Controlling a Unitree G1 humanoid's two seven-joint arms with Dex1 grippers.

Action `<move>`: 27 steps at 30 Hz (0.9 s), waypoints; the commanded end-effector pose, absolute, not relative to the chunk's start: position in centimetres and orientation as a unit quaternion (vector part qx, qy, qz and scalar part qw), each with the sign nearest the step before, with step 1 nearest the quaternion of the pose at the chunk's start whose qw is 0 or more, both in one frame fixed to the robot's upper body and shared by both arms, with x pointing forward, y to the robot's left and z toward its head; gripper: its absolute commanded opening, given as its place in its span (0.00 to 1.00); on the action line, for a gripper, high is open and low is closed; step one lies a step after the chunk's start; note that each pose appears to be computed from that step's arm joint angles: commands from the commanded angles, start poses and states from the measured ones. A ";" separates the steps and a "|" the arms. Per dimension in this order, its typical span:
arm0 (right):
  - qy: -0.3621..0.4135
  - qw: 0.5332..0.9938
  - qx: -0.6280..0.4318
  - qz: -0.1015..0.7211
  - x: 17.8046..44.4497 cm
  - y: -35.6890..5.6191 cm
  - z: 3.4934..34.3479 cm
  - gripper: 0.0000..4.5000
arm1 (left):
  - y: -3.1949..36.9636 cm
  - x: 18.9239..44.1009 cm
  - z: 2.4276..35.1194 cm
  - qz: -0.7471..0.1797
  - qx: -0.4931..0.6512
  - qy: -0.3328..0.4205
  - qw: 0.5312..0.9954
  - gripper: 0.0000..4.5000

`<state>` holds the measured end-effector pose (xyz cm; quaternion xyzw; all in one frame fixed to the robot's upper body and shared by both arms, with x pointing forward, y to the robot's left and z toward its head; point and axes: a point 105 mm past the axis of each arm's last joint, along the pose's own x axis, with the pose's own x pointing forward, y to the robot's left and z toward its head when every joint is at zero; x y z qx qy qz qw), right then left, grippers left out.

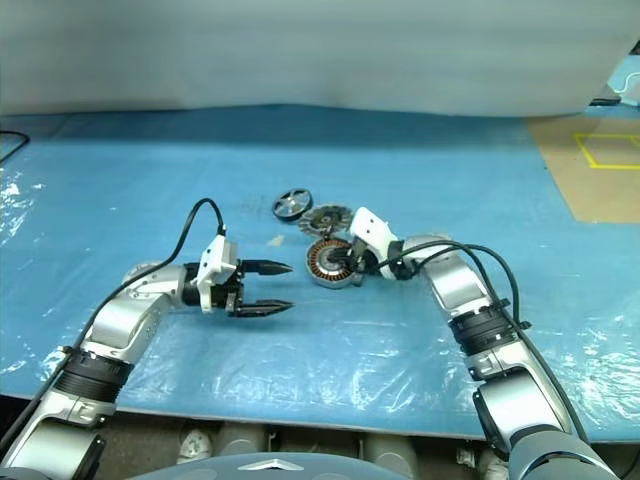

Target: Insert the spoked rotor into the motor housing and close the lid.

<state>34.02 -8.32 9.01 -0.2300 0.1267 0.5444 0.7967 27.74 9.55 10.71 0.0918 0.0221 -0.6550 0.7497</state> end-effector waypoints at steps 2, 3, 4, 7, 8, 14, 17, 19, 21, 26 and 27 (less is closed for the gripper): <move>0.157 0.779 -0.277 0.539 33.5 -9.2 6.2 0.01 | 9.4 27.6 11.6 -0.662 0.099 0.004 0.743 0.74; 0.152 0.782 -0.265 0.543 33.4 -8.9 6.6 0.01 | 9.4 27.7 11.7 -0.661 0.099 0.004 0.744 0.74; 0.145 0.787 -0.243 0.548 33.4 -8.5 7.2 0.01 | 9.4 27.7 11.7 -0.661 0.100 0.003 0.744 0.74; 0.129 0.801 -0.159 0.563 33.0 -7.9 9.9 0.01 | 9.4 27.7 11.7 -0.660 0.100 0.002 0.745 0.74; 0.126 0.803 -0.148 0.563 33.0 -7.9 10.5 0.01 | 9.4 27.7 11.7 -0.659 0.099 0.001 0.745 0.74; 0.080 0.820 -0.125 0.553 32.3 -8.9 15.0 0.01 | 10.5 27.9 11.8 -0.641 0.091 0.010 0.762 0.74; 0.063 0.833 -0.116 0.537 31.5 -9.9 16.7 0.01 | 11.5 28.7 12.2 -0.616 0.080 0.009 0.784 0.74; 0.067 0.841 -0.124 0.523 31.0 -10.8 16.7 0.01 | 12.6 29.6 12.6 -0.595 0.075 0.012 0.800 0.74; 0.074 0.847 -0.126 0.511 30.6 -11.6 16.5 0.01 | 14.2 31.1 12.9 -0.567 0.087 0.019 0.819 0.74; 0.083 0.863 -0.124 0.482 30.4 -12.5 15.9 0.01 | 17.0 35.4 13.7 -0.500 0.144 0.016 0.854 0.74; 0.082 0.864 -0.124 0.480 30.2 -12.5 15.9 0.01 | 17.0 36.1 14.2 -0.494 0.147 0.009 0.857 0.74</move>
